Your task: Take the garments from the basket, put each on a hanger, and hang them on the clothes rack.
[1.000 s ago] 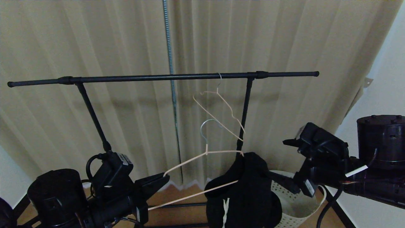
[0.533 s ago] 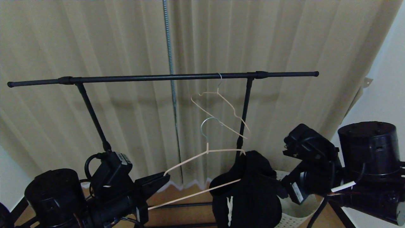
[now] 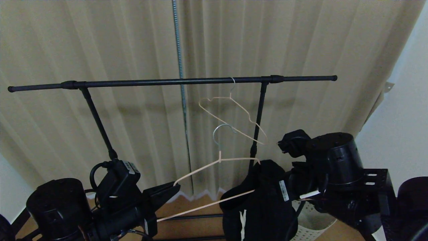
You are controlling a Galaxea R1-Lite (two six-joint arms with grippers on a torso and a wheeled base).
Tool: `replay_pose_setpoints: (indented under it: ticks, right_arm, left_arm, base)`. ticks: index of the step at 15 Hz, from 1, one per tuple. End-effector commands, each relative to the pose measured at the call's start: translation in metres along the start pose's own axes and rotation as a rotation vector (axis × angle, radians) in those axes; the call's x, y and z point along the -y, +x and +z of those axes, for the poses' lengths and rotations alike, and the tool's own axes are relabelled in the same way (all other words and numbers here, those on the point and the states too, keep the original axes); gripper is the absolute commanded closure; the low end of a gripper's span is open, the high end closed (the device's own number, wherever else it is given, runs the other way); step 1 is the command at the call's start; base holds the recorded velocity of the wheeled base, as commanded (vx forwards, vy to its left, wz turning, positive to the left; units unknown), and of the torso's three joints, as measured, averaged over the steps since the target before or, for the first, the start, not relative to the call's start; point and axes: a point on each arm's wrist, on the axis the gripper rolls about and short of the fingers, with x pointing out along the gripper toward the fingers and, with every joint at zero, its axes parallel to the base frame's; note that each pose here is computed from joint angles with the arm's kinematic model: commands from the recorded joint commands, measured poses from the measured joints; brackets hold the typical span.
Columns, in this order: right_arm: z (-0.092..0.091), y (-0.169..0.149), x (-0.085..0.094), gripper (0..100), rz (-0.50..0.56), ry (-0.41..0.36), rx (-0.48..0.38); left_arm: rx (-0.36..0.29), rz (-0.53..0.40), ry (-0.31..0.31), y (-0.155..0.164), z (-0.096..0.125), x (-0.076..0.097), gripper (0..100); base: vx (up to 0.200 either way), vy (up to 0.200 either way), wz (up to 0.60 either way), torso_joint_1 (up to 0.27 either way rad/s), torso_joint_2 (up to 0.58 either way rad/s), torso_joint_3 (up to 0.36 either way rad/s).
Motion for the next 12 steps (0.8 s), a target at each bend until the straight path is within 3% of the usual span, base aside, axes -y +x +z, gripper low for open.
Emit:
replay_pose_setpoints:
  ticks: [1, 7, 12]
  right_arm:
    - [-0.008, 0.014, -0.006, 0, -0.011, -0.016, -0.043]
    - [-0.007, 0.03, -0.013, 0, -0.058, 0.033, -0.049]
    - [-0.009, 0.035, -0.015, 0, -0.082, 0.03, -0.054]
  left_arm:
    - [0.002, 0.0, 0.001, 0.0, 0.0, 0.0, 100]
    - [-0.001, -0.003, 0.0, 0.0, 0.0, 0.001, 100]
    - [0.002, -0.001, 0.001, 0.0, 0.0, 0.0, 100]
  base:
    - [0.0, 0.0, 0.0, 0.0, 0.0, 0.0]
    - [0.0, 0.0, 0.0, 0.0, 0.0, 0.0]
    - [0.0, 0.0, 0.0, 0.0, 0.0, 0.0]
